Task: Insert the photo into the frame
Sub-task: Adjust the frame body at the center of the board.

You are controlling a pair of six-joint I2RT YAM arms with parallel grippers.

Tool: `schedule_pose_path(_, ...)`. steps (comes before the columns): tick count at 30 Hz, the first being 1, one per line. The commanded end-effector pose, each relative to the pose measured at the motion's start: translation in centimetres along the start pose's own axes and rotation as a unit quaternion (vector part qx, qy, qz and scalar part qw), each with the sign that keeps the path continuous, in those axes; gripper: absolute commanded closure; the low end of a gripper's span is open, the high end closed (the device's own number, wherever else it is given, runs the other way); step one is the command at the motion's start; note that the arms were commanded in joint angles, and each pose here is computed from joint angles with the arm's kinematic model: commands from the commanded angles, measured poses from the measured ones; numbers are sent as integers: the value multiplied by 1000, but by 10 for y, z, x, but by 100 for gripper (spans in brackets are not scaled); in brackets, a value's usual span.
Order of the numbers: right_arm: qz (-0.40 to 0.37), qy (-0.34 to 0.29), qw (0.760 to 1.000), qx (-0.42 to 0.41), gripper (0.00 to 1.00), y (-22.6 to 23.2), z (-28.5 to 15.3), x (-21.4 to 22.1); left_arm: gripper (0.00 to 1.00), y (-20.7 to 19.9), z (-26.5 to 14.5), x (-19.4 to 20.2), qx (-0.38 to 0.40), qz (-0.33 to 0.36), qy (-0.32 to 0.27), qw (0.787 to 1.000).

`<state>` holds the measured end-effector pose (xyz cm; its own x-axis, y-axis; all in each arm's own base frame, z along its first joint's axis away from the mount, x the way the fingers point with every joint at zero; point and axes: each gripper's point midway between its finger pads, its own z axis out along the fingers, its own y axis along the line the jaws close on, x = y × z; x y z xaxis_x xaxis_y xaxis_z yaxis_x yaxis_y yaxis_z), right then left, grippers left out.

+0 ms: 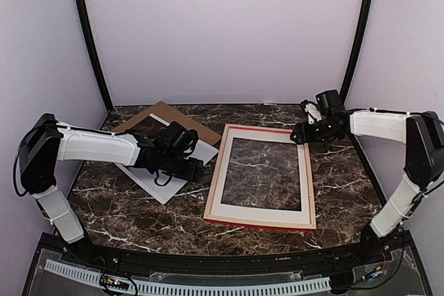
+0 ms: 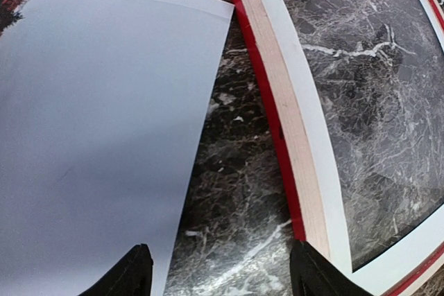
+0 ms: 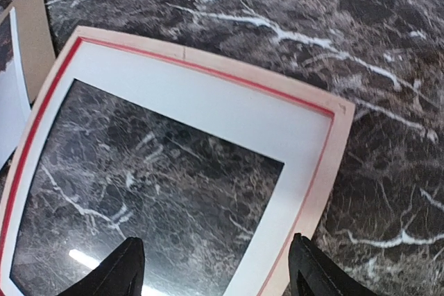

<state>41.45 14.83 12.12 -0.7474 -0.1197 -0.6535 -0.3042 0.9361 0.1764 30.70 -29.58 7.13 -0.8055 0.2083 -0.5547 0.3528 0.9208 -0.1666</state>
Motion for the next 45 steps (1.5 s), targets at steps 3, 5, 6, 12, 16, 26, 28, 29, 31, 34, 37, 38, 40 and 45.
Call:
schedule_pose_path(3, 54, 44, 994, 78, 28, -26, -4, 52, 29, 44, -28, -10, -61, -2, -2, 998)
schedule_pose_path(5, 60, 53, 994, 75, 29, -25, -2, 63, 29, 60, -33, -9, -64, -23, 0, 998)
schedule_pose_path(6, 61, 57, 994, 77, 29, -26, -2, 68, 28, 65, -36, -7, -58, -33, 0, 998)
schedule_pose_path(12, 57, 56, 994, 78, 33, -24, -3, 71, 21, 120, -58, 4, -81, -104, -12, 991)
schedule_pose_path(16, 33, 24, 999, 33, 33, 13, -7, 47, 16, 151, -67, 18, -79, -167, -16, 983)
schedule_pose_path(26, -52, -22, 991, -125, 29, 161, 9, -11, 15, 182, -70, 42, -26, -278, -24, 960)
schedule_pose_path(28, -71, -23, 986, -149, 29, 194, 18, -19, 15, 186, -69, 44, -19, -293, -28, 956)
schedule_pose_path(29, -81, -22, 984, -158, 29, 210, 23, -21, 15, 189, -69, 47, -18, -300, -28, 953)
schedule_pose_path(31, -103, -22, 978, -183, 29, 248, 27, -27, 15, 193, -69, 50, -19, -308, -30, 951)
schedule_pose_path(34, -125, -14, 971, -205, 29, 289, 39, -23, 15, 199, -69, 55, -23, -314, -29, 949)
schedule_pose_path(37, -140, -2, 967, -214, 29, 319, 56, -17, 15, 206, -70, 59, -25, -321, -30, 946)
schedule_pose_path(38, -144, 12, 967, -211, 29, 324, 68, -8, 15, 206, -71, 59, -23, -321, -31, 946)
schedule_pose_path(40, -148, 26, 966, -211, 29, 333, 82, 0, 15, 208, -73, 60, -22, -324, -35, 945)
schedule_pose_path(45, -147, 65, 965, -205, 30, 338, 104, 25, 15, 211, -77, 59, -22, -329, -48, 943)
